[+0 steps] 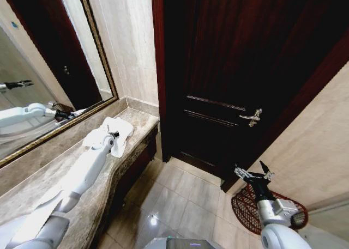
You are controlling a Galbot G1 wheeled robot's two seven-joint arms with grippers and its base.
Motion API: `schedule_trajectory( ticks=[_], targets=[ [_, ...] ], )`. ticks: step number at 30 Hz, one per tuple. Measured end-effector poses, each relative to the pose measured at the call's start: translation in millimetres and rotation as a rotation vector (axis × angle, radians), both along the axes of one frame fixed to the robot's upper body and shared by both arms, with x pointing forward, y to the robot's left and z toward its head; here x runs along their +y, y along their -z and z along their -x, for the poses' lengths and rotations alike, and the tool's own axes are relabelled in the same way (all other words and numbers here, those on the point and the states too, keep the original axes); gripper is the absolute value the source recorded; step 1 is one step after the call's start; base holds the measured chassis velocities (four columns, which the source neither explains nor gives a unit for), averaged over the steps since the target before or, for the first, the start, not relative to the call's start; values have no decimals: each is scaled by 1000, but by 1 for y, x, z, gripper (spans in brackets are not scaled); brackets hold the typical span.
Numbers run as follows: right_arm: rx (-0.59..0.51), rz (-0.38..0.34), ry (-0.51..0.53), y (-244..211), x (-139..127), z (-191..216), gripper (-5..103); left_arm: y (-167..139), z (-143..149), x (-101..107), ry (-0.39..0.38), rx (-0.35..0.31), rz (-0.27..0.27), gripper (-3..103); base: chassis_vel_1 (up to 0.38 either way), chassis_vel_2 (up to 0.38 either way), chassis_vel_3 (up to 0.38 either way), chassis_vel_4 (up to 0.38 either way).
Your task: Discard the used towel into the hamper.
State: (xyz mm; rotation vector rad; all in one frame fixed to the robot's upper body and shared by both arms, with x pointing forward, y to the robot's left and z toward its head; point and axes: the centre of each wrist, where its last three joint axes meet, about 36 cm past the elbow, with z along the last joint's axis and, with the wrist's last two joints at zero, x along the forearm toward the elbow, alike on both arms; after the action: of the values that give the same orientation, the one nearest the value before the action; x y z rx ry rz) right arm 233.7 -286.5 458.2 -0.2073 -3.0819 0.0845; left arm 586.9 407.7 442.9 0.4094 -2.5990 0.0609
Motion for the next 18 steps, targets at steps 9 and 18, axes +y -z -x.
schedule_trajectory(
  ticks=[9,18],
  targets=[
    [-17,2,-2,-7,2,-1,100,-28,19,-6,59,-246,5,12,0,0,0,0],
    [-43,-4,-5,-22,5,-3,100,-92,112,-45,204,-453,-12,12,0,0,0,0]
  ],
)
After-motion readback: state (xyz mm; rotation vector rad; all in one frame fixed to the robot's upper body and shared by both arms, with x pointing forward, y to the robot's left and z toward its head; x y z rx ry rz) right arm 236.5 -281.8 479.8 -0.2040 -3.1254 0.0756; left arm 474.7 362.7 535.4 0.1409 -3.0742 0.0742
